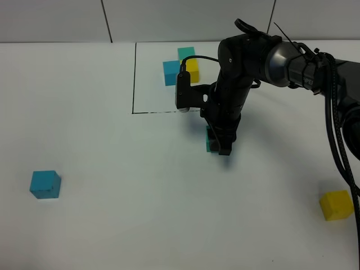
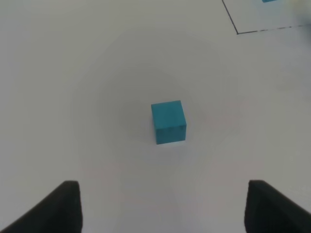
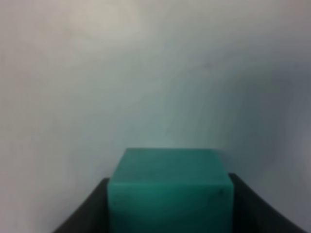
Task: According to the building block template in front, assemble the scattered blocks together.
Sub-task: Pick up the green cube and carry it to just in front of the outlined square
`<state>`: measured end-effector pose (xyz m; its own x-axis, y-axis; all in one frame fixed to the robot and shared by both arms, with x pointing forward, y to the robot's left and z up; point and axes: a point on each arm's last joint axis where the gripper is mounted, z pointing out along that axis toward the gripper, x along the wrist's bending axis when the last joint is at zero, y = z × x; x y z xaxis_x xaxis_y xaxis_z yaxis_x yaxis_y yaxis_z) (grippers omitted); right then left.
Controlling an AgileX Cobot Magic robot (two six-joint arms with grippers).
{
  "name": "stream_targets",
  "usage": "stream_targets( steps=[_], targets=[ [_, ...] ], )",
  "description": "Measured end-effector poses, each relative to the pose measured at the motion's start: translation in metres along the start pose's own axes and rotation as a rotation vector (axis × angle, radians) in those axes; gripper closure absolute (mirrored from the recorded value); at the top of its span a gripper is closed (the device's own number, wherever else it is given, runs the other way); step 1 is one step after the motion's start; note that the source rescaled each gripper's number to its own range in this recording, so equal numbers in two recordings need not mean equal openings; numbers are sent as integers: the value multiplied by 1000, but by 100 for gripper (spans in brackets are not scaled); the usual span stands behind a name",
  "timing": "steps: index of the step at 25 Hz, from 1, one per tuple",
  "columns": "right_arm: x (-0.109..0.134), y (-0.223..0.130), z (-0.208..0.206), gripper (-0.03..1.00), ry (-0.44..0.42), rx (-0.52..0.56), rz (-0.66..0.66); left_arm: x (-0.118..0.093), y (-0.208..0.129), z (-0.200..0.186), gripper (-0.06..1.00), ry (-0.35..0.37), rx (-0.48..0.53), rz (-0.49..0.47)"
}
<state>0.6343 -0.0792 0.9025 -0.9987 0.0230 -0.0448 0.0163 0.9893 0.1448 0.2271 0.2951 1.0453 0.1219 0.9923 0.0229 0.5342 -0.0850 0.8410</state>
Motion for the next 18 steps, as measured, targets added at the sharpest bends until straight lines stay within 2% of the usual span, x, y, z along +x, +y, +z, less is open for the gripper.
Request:
stream_targets(
  steps=[18],
  targets=[
    [-1,-2,2,93,-2,16,-9,0,0,0,19,0,0,-1]
  ],
)
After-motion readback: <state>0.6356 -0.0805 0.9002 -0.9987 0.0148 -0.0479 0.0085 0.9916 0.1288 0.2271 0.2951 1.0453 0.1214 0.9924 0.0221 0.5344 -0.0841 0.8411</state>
